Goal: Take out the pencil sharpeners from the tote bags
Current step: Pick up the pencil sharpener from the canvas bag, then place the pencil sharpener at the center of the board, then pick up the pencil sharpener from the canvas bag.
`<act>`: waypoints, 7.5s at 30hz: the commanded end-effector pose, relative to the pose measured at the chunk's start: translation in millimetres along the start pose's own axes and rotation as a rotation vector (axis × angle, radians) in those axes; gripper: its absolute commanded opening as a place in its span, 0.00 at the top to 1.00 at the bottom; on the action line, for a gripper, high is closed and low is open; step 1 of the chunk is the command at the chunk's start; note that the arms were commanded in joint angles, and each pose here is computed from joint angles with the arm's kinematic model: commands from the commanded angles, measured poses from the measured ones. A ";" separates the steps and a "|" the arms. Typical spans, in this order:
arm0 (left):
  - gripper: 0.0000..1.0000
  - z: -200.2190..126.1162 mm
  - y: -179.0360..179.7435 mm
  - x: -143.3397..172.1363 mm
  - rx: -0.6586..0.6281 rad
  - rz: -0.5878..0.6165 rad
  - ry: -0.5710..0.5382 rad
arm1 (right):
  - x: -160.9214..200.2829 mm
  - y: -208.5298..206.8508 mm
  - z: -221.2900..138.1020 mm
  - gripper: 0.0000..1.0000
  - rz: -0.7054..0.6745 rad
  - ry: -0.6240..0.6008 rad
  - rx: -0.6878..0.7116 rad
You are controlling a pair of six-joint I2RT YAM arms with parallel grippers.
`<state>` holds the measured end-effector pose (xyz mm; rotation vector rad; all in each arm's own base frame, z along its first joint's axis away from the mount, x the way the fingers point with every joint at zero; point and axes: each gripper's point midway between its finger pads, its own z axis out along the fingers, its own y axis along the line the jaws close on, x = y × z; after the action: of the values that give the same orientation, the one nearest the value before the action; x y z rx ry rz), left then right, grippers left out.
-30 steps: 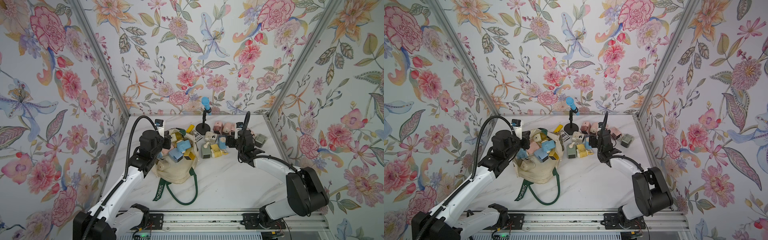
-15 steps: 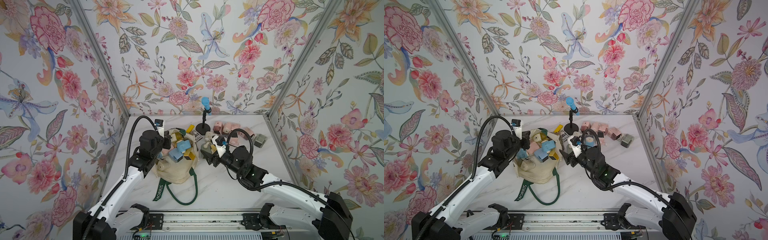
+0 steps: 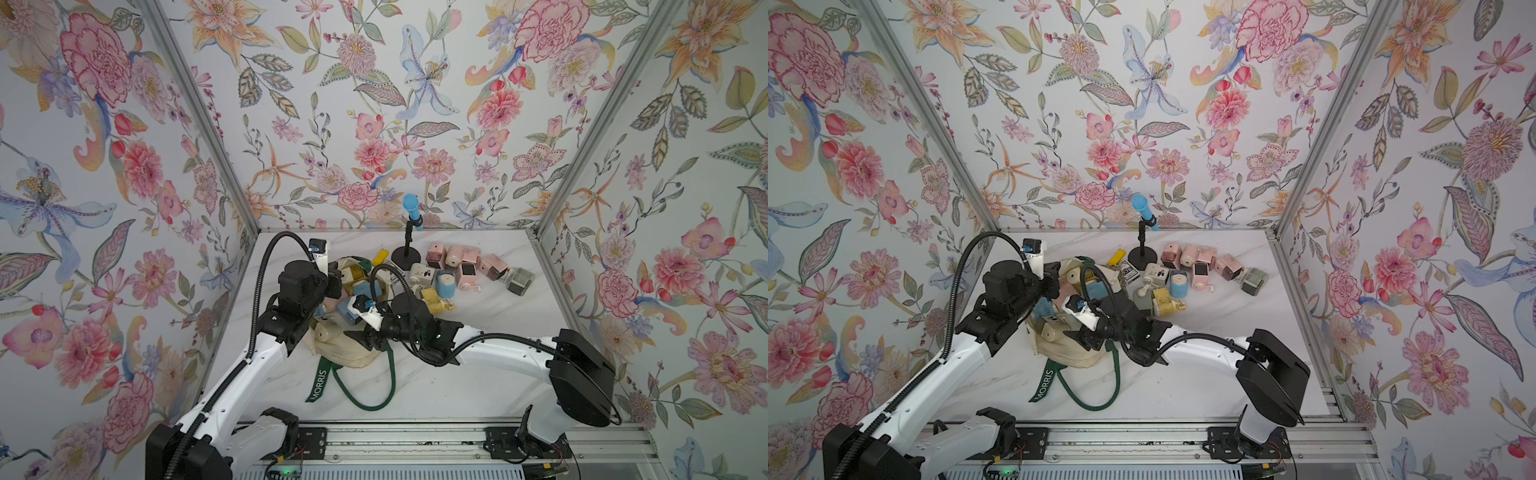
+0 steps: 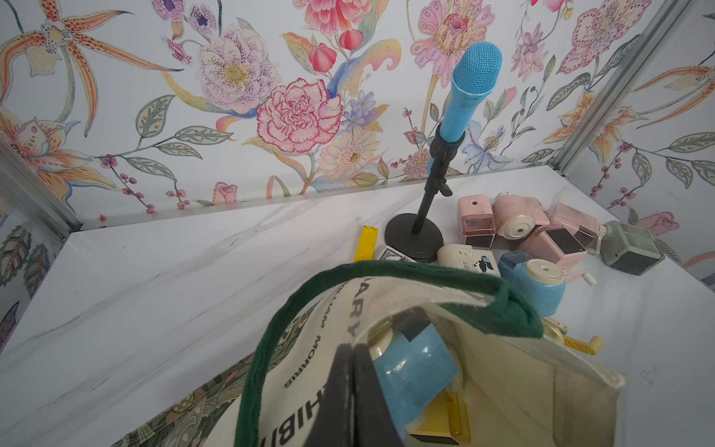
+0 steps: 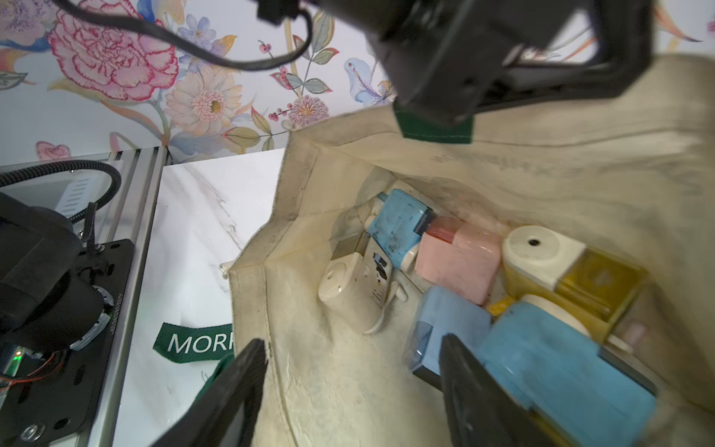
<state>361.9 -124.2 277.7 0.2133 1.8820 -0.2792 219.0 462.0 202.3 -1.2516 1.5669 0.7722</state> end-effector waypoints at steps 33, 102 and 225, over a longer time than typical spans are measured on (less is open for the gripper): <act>1.00 -25.9 -11.7 -58.9 0.118 -0.241 -0.075 | 83.8 -137.6 60.1 0.09 -0.008 0.299 0.577; 1.00 -25.1 15.0 -37.7 -0.011 -0.155 -0.073 | 8.8 7.3 -17.7 0.31 -0.055 -0.038 -0.041; 1.00 -23.6 15.9 -34.8 -0.013 -0.152 -0.068 | -5.8 -46.7 -63.1 0.10 0.067 -0.085 0.195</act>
<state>352.5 -112.3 294.7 0.0739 1.9216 -0.4035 240.6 380.1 251.3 -0.9415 1.5250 0.7495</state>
